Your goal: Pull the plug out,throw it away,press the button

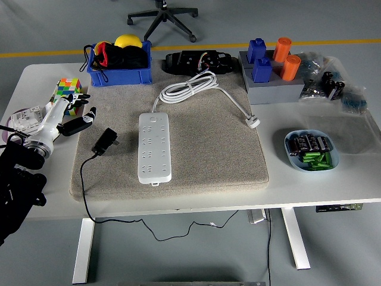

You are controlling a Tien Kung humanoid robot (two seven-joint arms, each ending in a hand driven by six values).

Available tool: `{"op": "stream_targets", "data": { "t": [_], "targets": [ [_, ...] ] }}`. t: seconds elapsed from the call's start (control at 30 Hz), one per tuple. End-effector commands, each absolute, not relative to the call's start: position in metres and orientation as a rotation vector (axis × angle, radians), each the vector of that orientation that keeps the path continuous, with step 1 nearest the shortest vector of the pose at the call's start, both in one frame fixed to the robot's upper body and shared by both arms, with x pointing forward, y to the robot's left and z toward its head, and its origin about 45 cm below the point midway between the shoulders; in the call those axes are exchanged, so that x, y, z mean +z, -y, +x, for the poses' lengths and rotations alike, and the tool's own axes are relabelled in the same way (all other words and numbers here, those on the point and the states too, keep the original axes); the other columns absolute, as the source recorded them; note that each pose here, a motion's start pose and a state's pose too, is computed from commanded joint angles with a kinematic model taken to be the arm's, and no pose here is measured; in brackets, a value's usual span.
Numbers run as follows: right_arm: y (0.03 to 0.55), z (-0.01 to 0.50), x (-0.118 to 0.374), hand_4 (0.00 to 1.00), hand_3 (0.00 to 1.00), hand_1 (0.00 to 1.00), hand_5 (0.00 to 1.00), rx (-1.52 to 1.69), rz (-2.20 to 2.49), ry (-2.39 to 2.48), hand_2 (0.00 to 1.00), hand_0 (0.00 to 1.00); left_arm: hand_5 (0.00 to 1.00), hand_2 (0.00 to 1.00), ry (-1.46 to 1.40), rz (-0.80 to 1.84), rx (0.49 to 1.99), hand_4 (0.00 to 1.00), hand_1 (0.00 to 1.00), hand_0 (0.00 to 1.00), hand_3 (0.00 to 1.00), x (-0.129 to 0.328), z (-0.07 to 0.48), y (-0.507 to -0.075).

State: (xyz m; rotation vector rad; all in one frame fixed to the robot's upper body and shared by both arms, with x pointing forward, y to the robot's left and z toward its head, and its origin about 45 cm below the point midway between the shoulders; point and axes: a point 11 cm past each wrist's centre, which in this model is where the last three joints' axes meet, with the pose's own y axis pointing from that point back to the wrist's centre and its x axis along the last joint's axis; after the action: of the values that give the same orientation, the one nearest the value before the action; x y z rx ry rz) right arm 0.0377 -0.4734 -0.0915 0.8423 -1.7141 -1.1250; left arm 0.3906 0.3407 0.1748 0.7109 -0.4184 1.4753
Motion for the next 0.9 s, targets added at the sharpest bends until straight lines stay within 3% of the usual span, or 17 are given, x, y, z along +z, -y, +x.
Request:
{"op": "stream_targets", "data": {
  "t": [0.9],
  "targets": [
    [0.474,0.0417,-0.0907,0.658,0.628,0.674,0.519,-1.124,0.846,1.726,0.668,0.741,0.415,0.782,0.427,0.701,1.485,0.585,0.825,0.854,0.792,0.1815,0.3927,-0.3415]
  ]
}}
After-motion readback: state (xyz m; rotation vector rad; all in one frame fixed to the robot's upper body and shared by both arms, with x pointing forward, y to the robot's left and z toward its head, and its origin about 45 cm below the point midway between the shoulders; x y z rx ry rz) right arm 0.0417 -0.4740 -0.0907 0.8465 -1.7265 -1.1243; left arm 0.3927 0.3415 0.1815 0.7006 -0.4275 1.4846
